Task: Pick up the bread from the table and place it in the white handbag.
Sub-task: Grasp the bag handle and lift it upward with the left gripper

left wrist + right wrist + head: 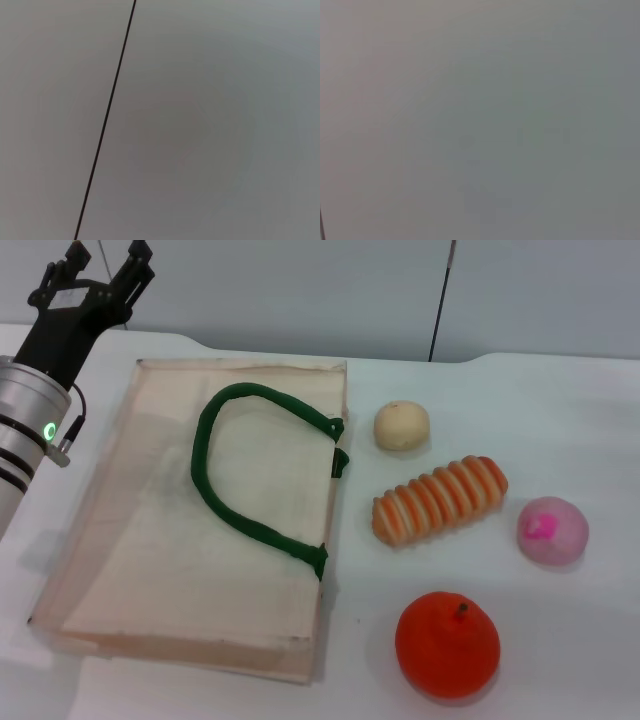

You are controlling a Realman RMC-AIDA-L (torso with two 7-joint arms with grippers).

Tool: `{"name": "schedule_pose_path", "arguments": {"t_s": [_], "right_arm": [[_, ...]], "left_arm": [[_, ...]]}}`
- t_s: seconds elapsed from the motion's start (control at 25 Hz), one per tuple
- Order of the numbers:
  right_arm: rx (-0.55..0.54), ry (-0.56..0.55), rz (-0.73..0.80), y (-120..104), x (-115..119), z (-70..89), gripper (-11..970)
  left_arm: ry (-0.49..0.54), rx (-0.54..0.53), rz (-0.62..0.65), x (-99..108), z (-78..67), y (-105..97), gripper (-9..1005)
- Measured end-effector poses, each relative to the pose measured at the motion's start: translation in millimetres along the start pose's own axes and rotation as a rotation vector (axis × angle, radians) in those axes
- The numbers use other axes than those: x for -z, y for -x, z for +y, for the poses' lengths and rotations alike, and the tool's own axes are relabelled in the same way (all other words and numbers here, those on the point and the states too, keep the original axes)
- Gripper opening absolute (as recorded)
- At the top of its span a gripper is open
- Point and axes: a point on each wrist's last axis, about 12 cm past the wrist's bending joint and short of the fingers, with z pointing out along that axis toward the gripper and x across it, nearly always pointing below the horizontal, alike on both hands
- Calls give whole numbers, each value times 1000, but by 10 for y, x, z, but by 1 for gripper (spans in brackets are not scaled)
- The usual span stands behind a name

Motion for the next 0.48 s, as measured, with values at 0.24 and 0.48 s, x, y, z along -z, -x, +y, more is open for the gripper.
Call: {"name": "schedule_pose_path", "arguments": {"t_s": [0.24,0.48], "right_arm": [[0,0,0,-1,2,-1,893],[0,-7,6,-15,25,-23,893]], "left_arm": [[-30,8,25,-21,-28,-16,878],[-62,96,150,-141,71,-1,878]]}}
